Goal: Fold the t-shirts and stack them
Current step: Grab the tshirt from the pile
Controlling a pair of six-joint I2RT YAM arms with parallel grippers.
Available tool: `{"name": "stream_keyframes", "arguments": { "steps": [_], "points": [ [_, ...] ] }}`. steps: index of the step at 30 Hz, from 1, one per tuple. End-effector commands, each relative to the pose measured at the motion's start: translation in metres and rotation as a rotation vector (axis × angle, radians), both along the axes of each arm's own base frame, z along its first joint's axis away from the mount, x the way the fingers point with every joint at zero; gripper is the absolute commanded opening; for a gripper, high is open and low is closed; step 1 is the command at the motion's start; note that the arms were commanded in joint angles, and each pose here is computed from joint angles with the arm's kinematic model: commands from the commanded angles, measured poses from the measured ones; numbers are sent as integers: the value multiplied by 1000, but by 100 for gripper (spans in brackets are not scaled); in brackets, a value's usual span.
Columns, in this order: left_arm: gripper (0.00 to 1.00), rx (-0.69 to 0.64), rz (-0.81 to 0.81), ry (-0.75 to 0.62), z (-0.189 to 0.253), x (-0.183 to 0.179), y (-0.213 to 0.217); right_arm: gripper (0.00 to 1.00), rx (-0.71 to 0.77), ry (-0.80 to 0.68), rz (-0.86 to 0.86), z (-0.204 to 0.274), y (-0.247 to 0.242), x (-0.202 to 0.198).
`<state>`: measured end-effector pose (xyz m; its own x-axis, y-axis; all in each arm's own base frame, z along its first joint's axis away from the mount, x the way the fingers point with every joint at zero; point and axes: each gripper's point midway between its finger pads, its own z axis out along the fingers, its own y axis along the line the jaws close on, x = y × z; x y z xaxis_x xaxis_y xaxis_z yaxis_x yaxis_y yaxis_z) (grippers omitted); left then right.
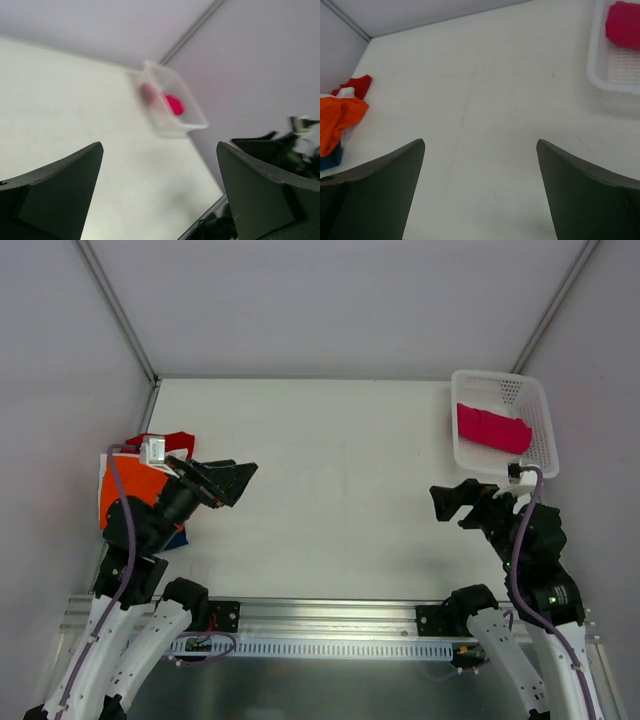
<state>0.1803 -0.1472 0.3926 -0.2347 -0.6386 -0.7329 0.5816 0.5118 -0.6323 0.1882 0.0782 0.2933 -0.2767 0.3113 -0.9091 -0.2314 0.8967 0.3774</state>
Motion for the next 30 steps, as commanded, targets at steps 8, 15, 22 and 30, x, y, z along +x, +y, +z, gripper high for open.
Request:
{"name": "stream_keyframes", "arguments": {
  "steps": [8, 15, 22, 30],
  "points": [
    [99, 372, 119, 542, -189, 46, 10, 99, -381, 327, -165, -98, -31, 85],
    [99, 381, 193, 474, -182, 39, 27, 100, -472, 553, -471, -98, -88, 189],
    [99, 387, 213, 463, -184, 24, 37, 100, -399, 568, -657, -88, -161, 272],
    [99, 375, 229, 462, -188, 20, 40, 99, -381, 700, -668, -142, -209, 326]
  ]
}}
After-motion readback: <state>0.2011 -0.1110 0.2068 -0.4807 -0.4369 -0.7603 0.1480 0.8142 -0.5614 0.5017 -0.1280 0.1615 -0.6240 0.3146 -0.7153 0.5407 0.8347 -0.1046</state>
